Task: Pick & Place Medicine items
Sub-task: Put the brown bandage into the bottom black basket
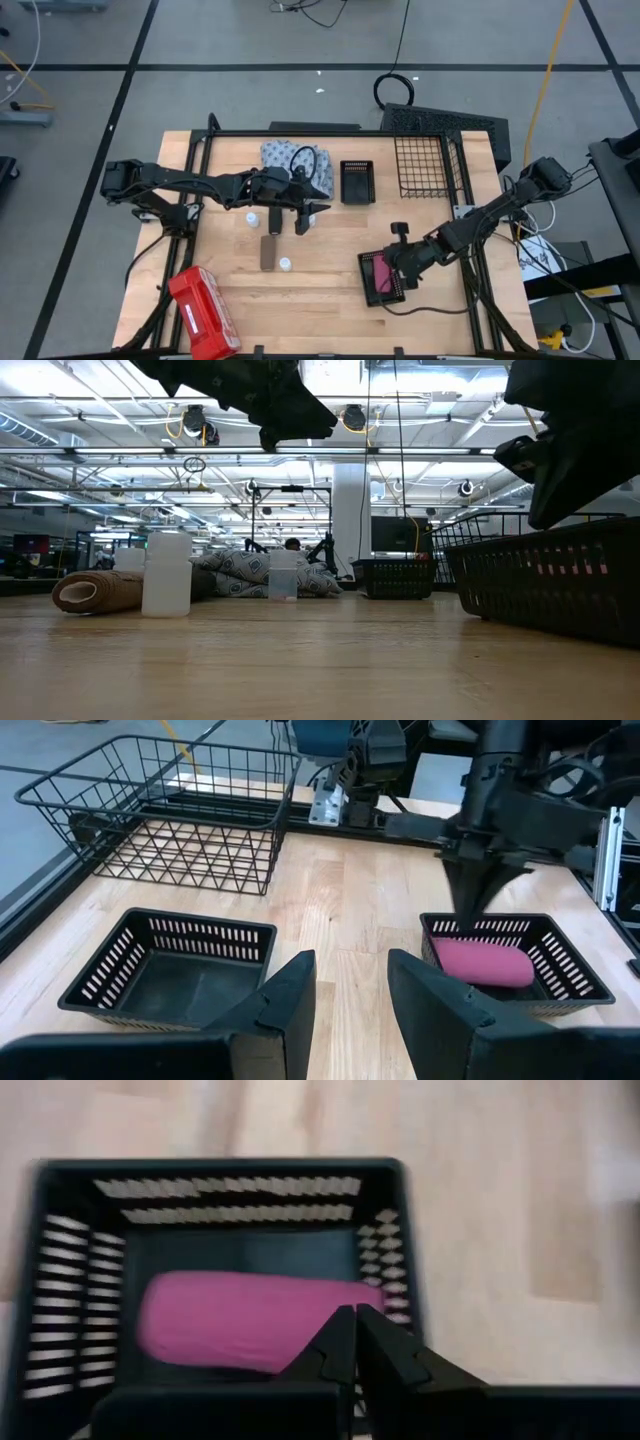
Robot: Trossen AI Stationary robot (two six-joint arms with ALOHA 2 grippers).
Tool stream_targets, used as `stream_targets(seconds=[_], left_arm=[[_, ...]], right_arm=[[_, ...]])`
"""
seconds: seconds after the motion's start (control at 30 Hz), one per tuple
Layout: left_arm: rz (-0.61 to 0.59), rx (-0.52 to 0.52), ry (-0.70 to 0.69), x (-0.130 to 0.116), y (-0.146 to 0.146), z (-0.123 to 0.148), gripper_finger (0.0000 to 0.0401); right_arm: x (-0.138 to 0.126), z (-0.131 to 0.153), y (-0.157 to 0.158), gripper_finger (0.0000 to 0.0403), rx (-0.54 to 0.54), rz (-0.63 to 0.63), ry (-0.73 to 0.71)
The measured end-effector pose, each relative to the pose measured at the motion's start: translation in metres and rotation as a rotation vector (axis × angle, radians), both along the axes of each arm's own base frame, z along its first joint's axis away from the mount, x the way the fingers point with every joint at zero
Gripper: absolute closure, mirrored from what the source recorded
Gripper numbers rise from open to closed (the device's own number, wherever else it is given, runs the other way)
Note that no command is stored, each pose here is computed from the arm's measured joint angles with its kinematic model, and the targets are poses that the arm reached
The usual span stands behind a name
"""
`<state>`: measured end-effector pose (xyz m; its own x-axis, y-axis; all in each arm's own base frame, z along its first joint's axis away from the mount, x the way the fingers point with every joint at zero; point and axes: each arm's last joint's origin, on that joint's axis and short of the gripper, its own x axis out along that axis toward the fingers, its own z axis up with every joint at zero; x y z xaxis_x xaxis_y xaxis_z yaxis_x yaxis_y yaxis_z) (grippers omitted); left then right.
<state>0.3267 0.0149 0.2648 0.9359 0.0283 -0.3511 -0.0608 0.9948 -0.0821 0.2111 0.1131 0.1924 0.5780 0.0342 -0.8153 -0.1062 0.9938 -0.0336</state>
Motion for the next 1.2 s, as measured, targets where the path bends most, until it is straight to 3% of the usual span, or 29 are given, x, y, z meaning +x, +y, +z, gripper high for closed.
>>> stream_targets(seconds=[0.23, 0.37, 0.63, 0.9, 1.2], left_arm=[[-0.006, 0.016, 0.028, -0.001, 0.000, -0.002, 0.0267], [0.047, 0.013, 0.061, -0.018, 0.002, 0.012, 0.0268], [0.226, -0.026, 0.154, -0.059, -0.003, 0.018, 0.0268], [0.363, -0.228, 0.311, -0.086, -0.021, -0.014, 0.0268], [0.346, -0.646, 0.621, -0.109, -0.068, -0.030, 0.0268]], right_arm=[[0.001, 0.007, 0.002, 0.0402, 0.057, 0.012, -0.048], [-0.005, 0.021, -0.001, 0.0402, 0.107, -0.056, -0.110], [-0.037, 0.040, -0.007, 0.0402, -0.021, -0.125, -0.358], [-0.052, 0.033, -0.018, 0.0403, -0.169, -0.194, -0.627], [-0.065, 0.012, -0.029, 0.0403, -0.218, -0.144, -0.812]])
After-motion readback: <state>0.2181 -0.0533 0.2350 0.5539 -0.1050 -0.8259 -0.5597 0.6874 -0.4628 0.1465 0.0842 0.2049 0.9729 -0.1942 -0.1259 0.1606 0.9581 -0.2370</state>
